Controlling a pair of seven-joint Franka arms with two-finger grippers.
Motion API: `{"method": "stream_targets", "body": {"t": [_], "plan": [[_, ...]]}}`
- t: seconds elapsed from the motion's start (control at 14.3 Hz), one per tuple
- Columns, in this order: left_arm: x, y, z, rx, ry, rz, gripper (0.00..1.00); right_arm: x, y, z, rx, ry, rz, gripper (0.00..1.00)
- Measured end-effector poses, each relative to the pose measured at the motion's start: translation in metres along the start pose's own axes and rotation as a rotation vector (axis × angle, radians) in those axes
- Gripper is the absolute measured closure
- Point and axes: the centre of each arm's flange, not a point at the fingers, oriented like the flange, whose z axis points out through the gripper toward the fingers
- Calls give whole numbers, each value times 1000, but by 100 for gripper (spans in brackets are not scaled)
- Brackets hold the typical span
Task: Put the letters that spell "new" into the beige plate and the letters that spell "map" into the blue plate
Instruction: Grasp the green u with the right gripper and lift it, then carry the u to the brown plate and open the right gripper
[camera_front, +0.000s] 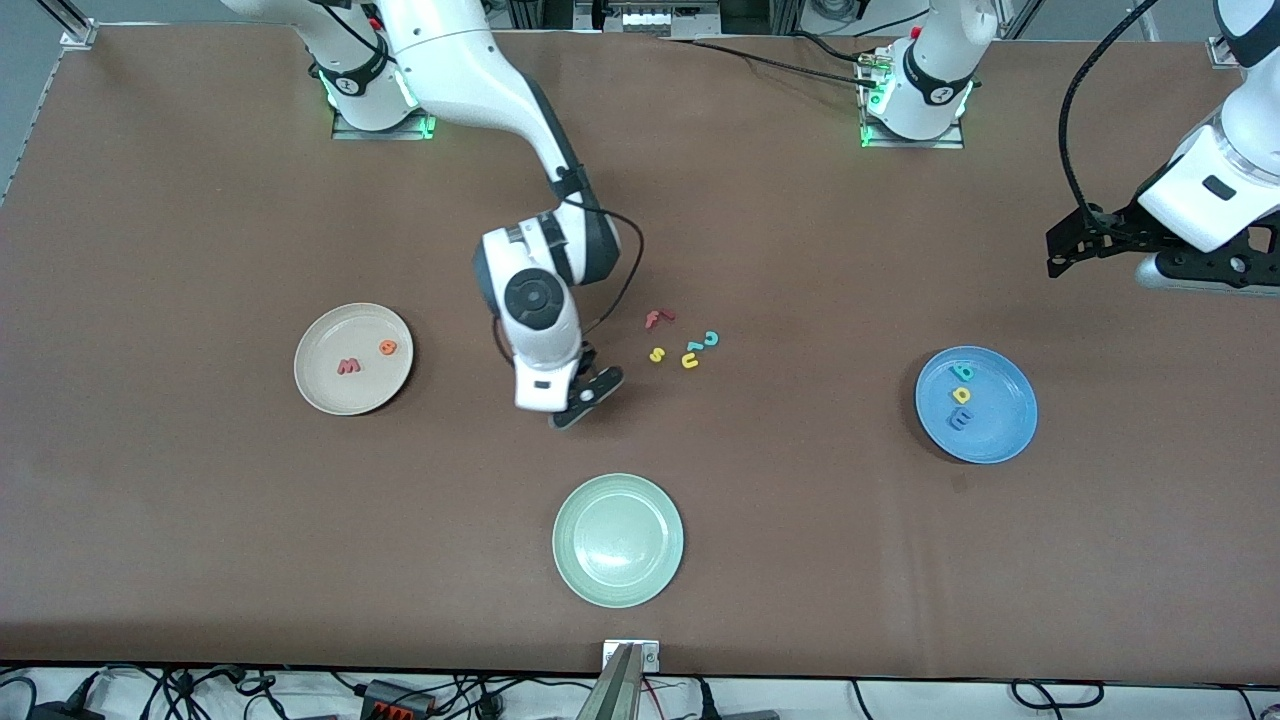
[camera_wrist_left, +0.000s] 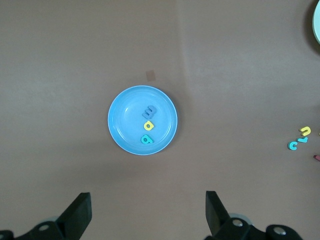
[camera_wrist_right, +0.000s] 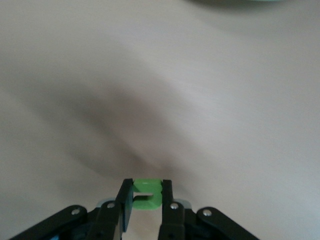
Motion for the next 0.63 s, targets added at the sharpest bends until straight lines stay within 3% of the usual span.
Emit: {"method": "stream_targets", "body": {"t": [0.14,0.35,0.63], "plan": [[1,1,-2,0,4,1,0,-23,71,-25,-2,-95,104,73],[0,2,-3,0,-2,3,0,-77,170,-41,61,-250,251,73],[-2,2,-4,0,-15,3,0,-140,226,-15,97,-367,352,73]]}}
